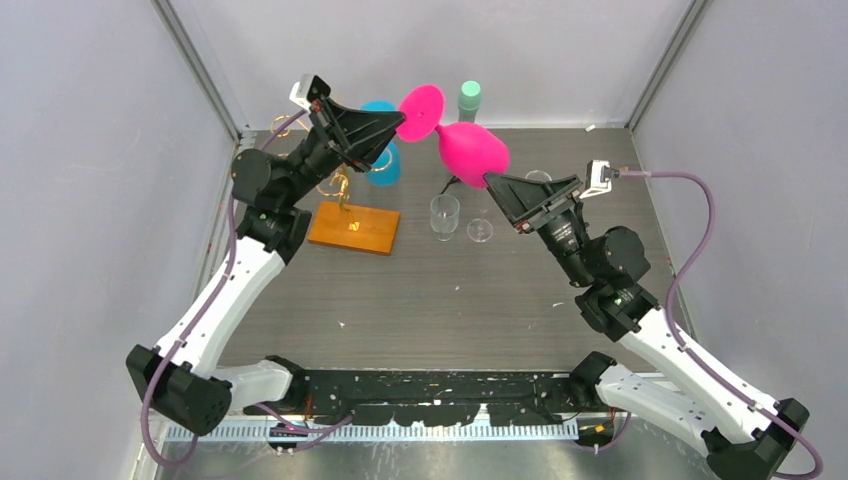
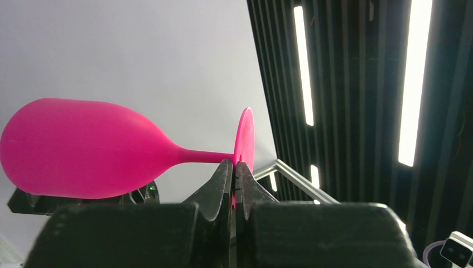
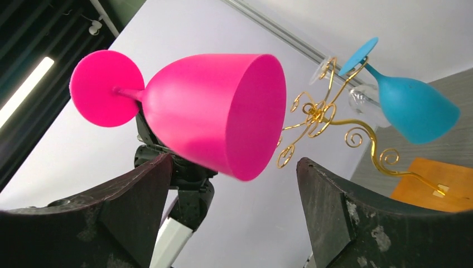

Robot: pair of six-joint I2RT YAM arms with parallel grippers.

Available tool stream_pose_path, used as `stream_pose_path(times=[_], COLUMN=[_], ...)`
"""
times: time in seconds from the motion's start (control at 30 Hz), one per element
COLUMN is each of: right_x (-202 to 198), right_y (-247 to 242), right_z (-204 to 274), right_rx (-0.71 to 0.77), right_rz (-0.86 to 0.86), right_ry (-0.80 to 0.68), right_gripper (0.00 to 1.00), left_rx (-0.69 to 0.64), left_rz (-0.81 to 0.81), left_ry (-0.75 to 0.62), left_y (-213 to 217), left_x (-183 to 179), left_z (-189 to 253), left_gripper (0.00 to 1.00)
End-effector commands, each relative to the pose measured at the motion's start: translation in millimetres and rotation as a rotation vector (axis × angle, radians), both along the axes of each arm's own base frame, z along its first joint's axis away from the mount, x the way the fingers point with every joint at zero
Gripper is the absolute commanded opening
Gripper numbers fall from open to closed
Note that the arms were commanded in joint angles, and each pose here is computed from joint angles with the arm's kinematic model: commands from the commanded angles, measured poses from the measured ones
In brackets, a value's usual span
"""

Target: Take the wine glass off the wine glass rack

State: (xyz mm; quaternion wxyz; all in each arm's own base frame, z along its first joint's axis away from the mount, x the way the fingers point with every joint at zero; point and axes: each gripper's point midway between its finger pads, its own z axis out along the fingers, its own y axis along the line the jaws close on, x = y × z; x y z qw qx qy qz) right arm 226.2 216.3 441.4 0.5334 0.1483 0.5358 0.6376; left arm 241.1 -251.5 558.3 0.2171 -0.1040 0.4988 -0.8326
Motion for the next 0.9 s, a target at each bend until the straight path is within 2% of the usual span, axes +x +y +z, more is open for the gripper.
stream_pose_path(times=[0.0,0.13,0.27,0.37,0.43,0.47,0.5,0.53,0.57,0.6,0.67,0.7,0.73,0.87], right_x=[-13,-22,-40,-56,-63,-64,-67,-66,-66,-64,-60,-59,-55,-49], right_y=[-5,-1,4,6,8,9,9,10,10,12,13,11,12,2], right_z=[46,58,71,82,88,91,94,93,95,92,92,95,91,90], right_rx=[0.105,0.122,0.151,0.178,0.182,0.184,0.184,0.179,0.178,0.165,0.139,0.130,0.104,0.032], right_rz=[0.024,0.066,0.148,0.217,0.249,0.258,0.269,0.273,0.273,0.272,0.257,0.238,0.218,0.126], right_ry=[-0.144,-0.212,-0.297,-0.360,-0.386,-0.394,-0.402,-0.394,-0.392,-0.374,-0.357,-0.361,-0.343,-0.323], right_gripper=[0.87,0.86,0.80,0.68,0.54,0.41,0.34,0.24,0.18,0.06,0.01,0.01,0.00,0.00], left_rx=[-0.106,-0.106,-0.109,-0.109,-0.109,-0.108,-0.104,-0.098,-0.088,-0.078,-0.068,-0.065,-0.058,0.027], left_rz=[0.008,0.007,0.022,0.024,0.026,0.025,0.024,0.022,0.017,0.013,0.014,0.028,0.041,0.109], left_ry=[-0.070,-0.046,-0.020,-0.008,-0.001,0.001,-0.005,-0.016,-0.036,-0.059,-0.098,-0.131,-0.156,-0.266], left_y=[15,15,16,15,15,15,14,13,12,10,10,12,12,13], left_x=[-32,-33,-29,-27,-25,-25,-25,-26,-28,-31,-36,-39,-41,-52], left_z=[28,23,18,15,13,12,12,13,15,17,22,26,29,31], left_gripper=[0.00,0.00,0.00,0.00,0.00,0.00,0.00,0.04,0.10,0.16,0.31,0.45,0.53,0.77])
